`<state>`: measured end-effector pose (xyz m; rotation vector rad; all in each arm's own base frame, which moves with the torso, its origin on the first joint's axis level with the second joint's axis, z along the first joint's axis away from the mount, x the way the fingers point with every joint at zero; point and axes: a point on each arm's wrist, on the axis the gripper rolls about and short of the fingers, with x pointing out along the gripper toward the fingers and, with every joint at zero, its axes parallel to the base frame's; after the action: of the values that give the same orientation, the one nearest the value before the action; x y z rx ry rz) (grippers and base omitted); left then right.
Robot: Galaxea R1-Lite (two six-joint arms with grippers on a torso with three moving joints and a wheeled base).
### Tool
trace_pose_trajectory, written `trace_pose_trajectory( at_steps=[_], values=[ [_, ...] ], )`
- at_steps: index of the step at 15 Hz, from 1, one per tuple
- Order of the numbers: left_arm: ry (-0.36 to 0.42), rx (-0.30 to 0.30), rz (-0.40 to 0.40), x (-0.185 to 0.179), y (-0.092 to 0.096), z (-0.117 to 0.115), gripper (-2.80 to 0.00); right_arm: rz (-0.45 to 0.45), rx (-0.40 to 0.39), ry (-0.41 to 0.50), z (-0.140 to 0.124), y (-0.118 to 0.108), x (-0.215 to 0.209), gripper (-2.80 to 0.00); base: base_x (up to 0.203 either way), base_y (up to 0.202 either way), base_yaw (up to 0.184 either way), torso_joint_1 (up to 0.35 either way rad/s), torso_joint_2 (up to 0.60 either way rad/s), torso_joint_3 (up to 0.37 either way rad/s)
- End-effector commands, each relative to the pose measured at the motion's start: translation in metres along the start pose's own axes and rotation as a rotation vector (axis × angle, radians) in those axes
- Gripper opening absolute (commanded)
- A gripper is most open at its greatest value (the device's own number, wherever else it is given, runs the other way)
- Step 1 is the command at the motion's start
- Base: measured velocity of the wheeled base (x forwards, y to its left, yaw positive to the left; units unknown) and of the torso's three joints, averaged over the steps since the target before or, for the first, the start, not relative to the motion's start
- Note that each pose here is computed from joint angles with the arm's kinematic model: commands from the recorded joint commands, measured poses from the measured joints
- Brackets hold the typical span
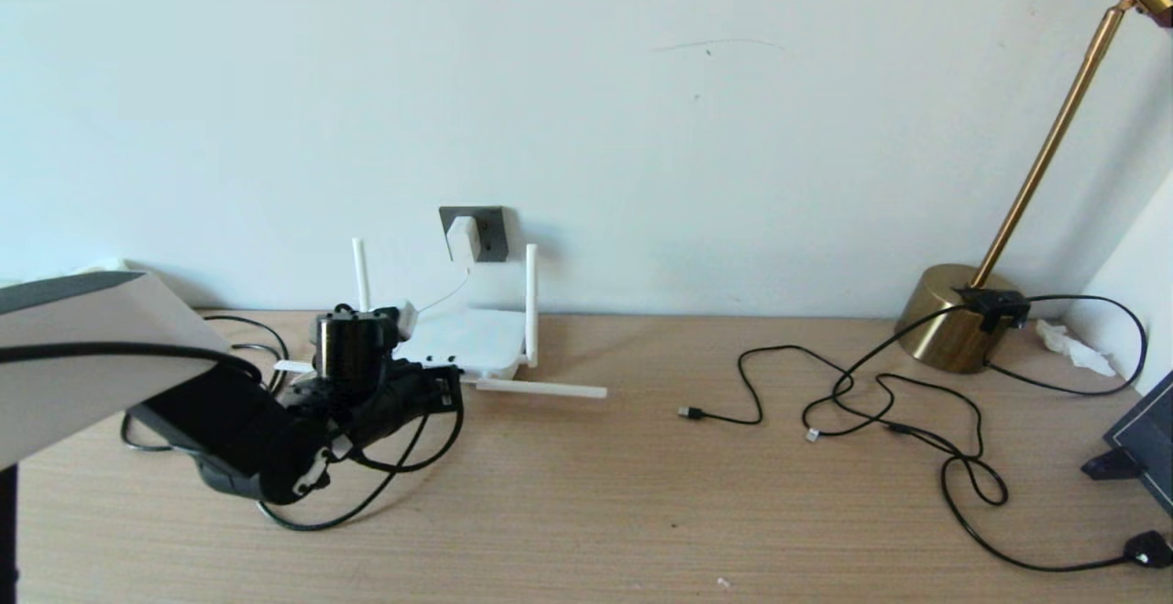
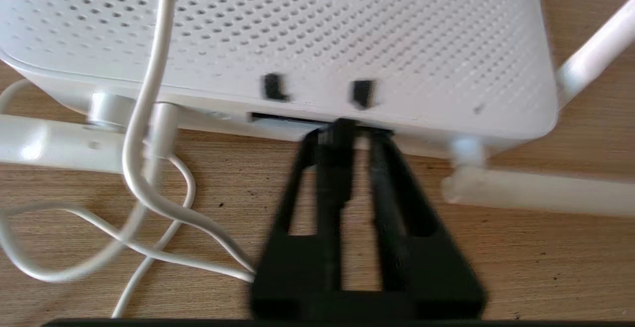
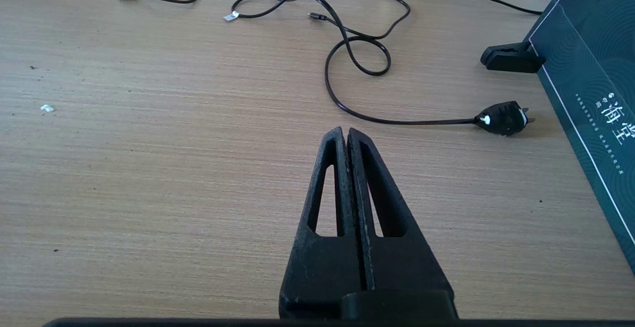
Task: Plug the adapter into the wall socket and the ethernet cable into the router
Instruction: Plug cable into router interface
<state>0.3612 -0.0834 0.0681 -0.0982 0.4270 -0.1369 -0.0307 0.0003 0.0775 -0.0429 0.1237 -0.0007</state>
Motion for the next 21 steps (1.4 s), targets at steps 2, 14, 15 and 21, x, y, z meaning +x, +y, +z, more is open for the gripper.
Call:
trace_pose_trajectory(
  at_steps=[2, 14, 15, 21],
  values=[
    [-0.01, -0.002, -0.001, 0.0, 0.0, 0.002, 0.0, 0.0, -0.001, 0.004, 0.0, 0.0, 0.0, -2.8, 0.0, 0.0, 0.0, 0.0, 0.0, 0.0],
    [-0.005, 0.002, -0.001, -0.001, -0.001, 0.001, 0.0, 0.0, -0.001, 0.002, 0.0, 0.0, 0.0, -2.8, 0.0, 0.0, 0.0, 0.0, 0.0, 0.0],
    [-0.002, 0.003, -0.002, -0.004, -0.001, 0.0, 0.0, 0.0, -0.001, 0.004, 0.0, 0.0, 0.0, -2.8, 0.0, 0.0, 0.0, 0.0, 0.0, 0.0],
    [-0.11, 0.04, -0.089, -0.081, -0.027, 0.033, -2.8, 0.0, -0.001, 0.002, 0.0, 0.0, 0.0, -2.8, 0.0, 0.0, 0.0, 0.0, 0.0, 0.0]
  ],
)
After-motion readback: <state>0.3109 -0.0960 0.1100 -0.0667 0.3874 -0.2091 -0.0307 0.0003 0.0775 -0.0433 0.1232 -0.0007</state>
